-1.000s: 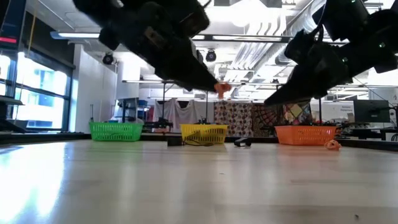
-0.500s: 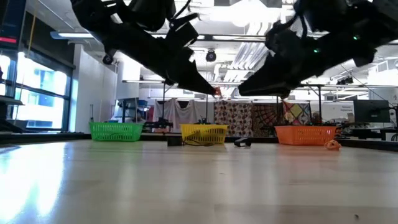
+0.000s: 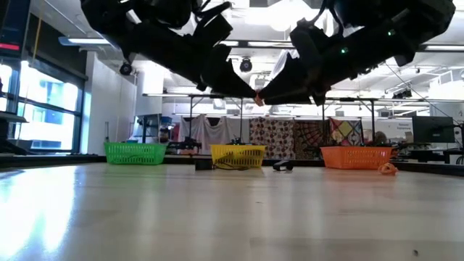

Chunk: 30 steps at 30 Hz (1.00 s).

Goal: Sort rubber bands into baskets
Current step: Put the orange rubber band into the orange bin

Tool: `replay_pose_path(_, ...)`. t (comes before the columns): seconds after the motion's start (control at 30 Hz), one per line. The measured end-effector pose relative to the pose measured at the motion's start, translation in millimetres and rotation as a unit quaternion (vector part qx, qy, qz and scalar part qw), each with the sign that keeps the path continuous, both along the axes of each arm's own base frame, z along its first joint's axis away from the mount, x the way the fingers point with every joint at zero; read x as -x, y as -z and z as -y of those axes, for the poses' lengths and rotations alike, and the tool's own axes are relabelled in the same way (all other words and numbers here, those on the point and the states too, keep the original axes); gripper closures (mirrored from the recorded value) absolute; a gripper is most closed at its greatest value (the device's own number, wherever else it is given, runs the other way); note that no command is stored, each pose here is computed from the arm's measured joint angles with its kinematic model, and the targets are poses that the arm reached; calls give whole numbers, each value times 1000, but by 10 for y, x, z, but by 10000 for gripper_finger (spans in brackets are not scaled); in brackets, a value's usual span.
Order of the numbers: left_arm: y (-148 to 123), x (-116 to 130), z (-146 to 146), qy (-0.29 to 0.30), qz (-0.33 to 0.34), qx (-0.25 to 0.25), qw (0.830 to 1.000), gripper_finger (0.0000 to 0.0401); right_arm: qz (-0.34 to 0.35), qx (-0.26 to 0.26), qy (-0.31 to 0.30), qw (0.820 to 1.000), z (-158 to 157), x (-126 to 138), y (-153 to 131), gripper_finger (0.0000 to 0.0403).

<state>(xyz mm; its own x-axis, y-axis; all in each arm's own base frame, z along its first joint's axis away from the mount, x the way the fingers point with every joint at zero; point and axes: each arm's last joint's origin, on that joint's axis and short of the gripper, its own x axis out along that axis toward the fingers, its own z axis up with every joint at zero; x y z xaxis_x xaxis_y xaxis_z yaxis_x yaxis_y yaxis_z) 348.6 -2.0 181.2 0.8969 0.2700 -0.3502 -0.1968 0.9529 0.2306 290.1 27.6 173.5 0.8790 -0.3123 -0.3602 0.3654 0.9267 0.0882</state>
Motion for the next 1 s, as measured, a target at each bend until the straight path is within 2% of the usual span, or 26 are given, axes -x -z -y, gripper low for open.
replay_pose_path(0.27, -30, -11, 34, 3, 17, 0, 1000, 401, -3, -5, -2, 1000, -2, 2, 7, 296)
replay_pose_path(0.57, -28, -10, 43, 8, 15, 1, 1000, 400, -9, 12, -9, 1000, -2, 1, 6, 397)
replay_pose_path(0.83, -27, -9, 40, 3, 15, -1, 1000, 399, -9, 13, -10, 1000, -3, 1, 5, 398)
replay_pose_path(1.0, -24, -3, 23, -24, 12, -12, 1000, 400, -25, 23, -21, 999, -44, 16, 28, 349)
